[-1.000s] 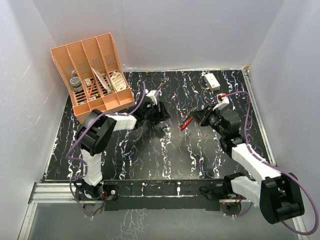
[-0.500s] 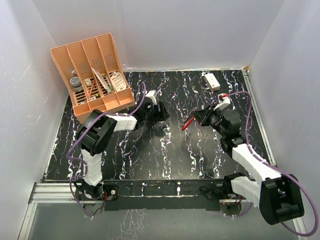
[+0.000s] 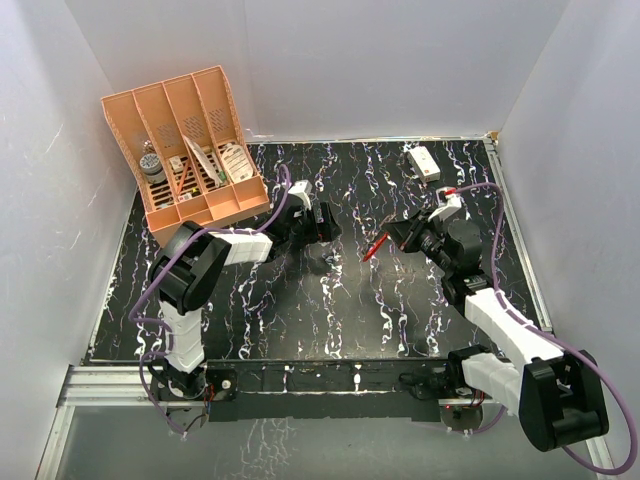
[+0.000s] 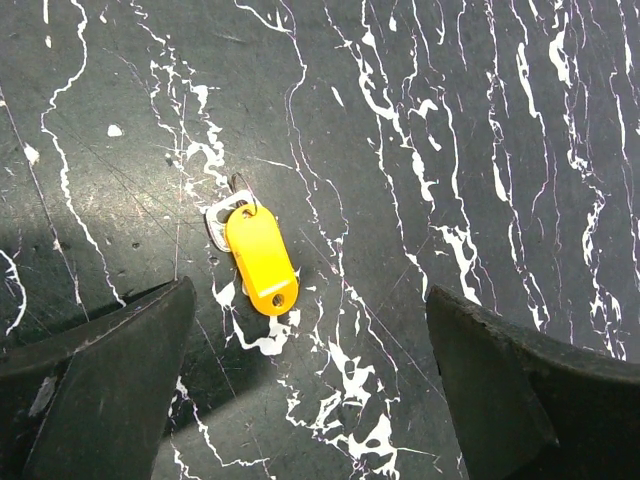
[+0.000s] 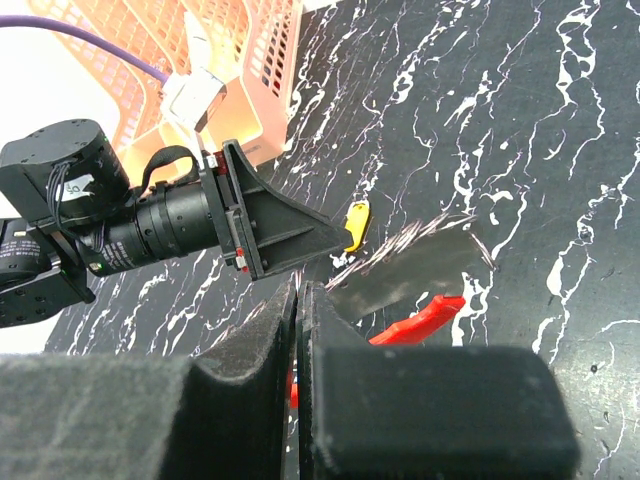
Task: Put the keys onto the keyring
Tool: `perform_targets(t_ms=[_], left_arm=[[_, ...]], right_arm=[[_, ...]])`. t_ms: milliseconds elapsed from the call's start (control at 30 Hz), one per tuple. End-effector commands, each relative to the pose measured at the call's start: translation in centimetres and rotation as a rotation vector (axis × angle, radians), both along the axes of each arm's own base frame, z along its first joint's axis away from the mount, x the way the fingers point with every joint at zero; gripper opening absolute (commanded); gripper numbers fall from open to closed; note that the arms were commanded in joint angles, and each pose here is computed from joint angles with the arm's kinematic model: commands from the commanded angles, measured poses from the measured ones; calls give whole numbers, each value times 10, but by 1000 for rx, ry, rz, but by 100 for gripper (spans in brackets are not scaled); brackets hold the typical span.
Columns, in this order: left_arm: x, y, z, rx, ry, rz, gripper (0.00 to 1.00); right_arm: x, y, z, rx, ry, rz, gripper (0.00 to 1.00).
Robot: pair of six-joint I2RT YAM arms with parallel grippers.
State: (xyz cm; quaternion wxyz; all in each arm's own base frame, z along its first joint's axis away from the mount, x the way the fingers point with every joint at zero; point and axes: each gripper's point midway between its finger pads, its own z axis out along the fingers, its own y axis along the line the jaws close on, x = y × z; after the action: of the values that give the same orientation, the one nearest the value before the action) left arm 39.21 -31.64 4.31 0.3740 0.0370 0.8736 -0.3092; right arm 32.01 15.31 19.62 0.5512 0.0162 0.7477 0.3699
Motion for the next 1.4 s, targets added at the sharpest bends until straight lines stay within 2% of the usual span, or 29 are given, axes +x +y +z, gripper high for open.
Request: perform_targets(t_ms=[0,400,967,1233,1367], left_arm=[[-4,-6,12,-41,-7,6,99],[-7,-27,6,-60,10,20,99],[12,-35,-9,-36,-3,56,99],[17,-42,-8,-47,-10,56,99],[13,-42,6,-64,-32,46,99]], right_arm=[[6,-6,49,13,-147,-29,0],[1,-14,66,-3,-183,-57,0],[-3,-22,70,-20,-199,-76,0],[-2,-22,67,-21,-194,-76,0],[-1,-21,64,-14,-188,-69,0]])
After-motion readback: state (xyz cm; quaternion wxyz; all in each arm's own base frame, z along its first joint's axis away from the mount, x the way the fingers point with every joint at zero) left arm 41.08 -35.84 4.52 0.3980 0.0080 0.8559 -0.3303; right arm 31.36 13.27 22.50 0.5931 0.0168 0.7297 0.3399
